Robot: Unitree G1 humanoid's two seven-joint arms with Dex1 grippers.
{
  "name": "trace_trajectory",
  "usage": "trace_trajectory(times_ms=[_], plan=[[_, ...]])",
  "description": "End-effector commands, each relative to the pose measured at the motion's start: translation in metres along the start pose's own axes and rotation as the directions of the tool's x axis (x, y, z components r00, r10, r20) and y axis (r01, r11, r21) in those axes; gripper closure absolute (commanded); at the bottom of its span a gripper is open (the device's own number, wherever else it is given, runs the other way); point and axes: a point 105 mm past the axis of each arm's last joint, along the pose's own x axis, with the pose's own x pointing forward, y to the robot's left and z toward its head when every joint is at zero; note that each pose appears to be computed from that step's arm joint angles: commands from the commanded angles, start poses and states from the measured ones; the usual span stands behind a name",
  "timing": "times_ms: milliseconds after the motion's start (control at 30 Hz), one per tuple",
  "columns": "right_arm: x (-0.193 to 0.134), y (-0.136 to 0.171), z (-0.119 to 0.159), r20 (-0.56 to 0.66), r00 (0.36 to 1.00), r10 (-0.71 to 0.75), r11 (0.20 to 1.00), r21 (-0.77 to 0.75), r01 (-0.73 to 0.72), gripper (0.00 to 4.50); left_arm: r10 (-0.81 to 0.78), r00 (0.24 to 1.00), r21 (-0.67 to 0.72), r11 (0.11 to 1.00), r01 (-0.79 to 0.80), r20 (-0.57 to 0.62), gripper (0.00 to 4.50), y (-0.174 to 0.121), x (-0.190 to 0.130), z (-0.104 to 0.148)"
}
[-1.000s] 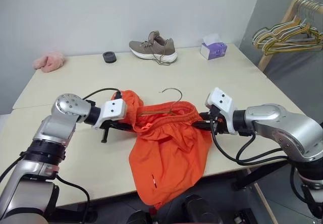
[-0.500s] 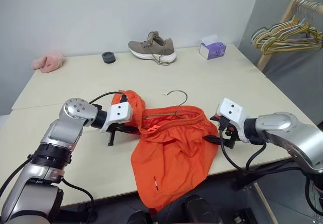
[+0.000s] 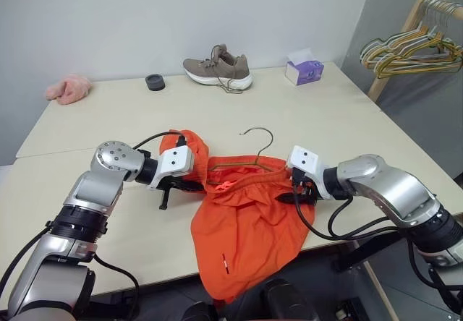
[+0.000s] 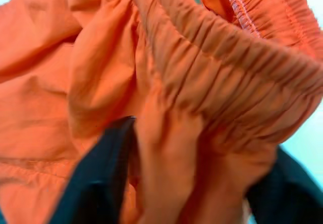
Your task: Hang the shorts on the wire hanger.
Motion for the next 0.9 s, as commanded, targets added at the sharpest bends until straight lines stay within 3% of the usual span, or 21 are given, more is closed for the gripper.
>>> trace_trajectory(times_ms=[33,167,300,433,633,767,900], plan=[[-0.004,0.0,0.015,0.035,0.999,0.016,0.997,-0.073,-0.014,3.02,0.014,0.999,0.045,0.999,-0.016,0.041,4.5,0.003,-0.007,0.014],[-0.009,0.001,0.018,0.046,0.999,0.023,0.996,-0.09,-0.019,4.45,0.044,0.997,0.028,0.999,-0.046,0.056,4.5,0.006,-0.008,0.013],[-0.018,0.003,0.02,0.051,0.998,0.026,0.995,-0.097,-0.021,4.48,0.111,0.983,-0.076,0.992,-0.101,0.144,4.5,0.016,-0.007,0.019],[-0.027,0.003,0.018,0.049,0.999,0.013,0.996,-0.09,-0.009,4.5,0.186,0.969,-0.107,0.98,-0.17,0.161,3.39,0.028,-0.011,0.016],[-0.047,-0.003,-0.005,0.018,0.998,-0.064,0.998,0.01,0.064,4.5,0.414,0.888,-0.197,0.905,-0.378,0.198,1.58,0.06,-0.041,0.009],[-0.055,-0.007,-0.016,0.014,0.994,-0.11,0.991,0.083,0.109,4.5,0.472,0.852,-0.244,0.874,-0.419,0.227,1.58,0.068,-0.052,0.01],[-0.068,-0.016,-0.036,0.021,0.971,-0.239,0.939,0.259,0.226,4.5,0.549,0.792,-0.317,0.826,-0.466,0.266,1.58,0.077,-0.063,0.012]])
